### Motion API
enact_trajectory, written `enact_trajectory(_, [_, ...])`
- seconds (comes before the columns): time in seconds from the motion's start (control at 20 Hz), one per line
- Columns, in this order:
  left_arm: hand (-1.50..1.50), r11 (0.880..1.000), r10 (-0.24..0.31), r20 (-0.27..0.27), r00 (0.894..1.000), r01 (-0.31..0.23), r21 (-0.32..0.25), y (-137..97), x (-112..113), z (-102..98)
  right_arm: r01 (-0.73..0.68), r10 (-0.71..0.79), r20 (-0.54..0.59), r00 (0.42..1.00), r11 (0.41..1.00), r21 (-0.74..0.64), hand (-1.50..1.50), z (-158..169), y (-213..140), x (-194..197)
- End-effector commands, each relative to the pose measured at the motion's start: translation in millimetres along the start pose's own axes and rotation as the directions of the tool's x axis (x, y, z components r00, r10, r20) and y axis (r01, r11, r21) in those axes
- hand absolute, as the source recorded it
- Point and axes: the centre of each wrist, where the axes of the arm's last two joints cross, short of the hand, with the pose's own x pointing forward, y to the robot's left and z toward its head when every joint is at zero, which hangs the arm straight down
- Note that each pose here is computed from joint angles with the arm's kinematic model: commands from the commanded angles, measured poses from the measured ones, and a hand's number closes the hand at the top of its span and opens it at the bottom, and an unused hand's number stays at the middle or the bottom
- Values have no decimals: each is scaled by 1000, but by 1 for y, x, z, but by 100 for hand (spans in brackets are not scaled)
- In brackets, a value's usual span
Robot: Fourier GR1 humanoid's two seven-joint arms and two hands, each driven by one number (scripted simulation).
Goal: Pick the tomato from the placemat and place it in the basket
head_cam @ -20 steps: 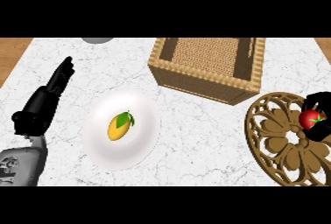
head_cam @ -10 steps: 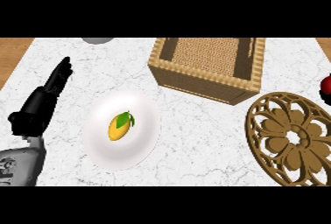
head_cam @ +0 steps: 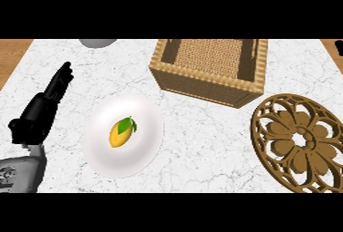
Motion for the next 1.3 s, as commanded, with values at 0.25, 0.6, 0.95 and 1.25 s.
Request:
enact_trajectory(0.25, [0, 1000, -2, -23, 1000, 2, -16, -7, 4, -3, 151, -165, 146, 975, 983, 101, 150, -40, -29, 121])
enact_trajectory(0.6, [0, 1000, -2, 16, 1000, 2, 2, 13, 0, 2, 143, -170, 116, 979, 968, 207, 150, -52, -27, 209])
enact_trajectory(0.95, [0, 999, 8, 3, 1000, -8, -31, -7, -2, -4, 129, -144, 33, 989, 950, 285, 150, -74, 22, 246])
enact_trajectory(1.25, [0, 1000, -4, 7, 1000, 4, -22, 2, -3, 14, 54, -62, 7, 998, 913, 404, 150, -65, 51, 282])
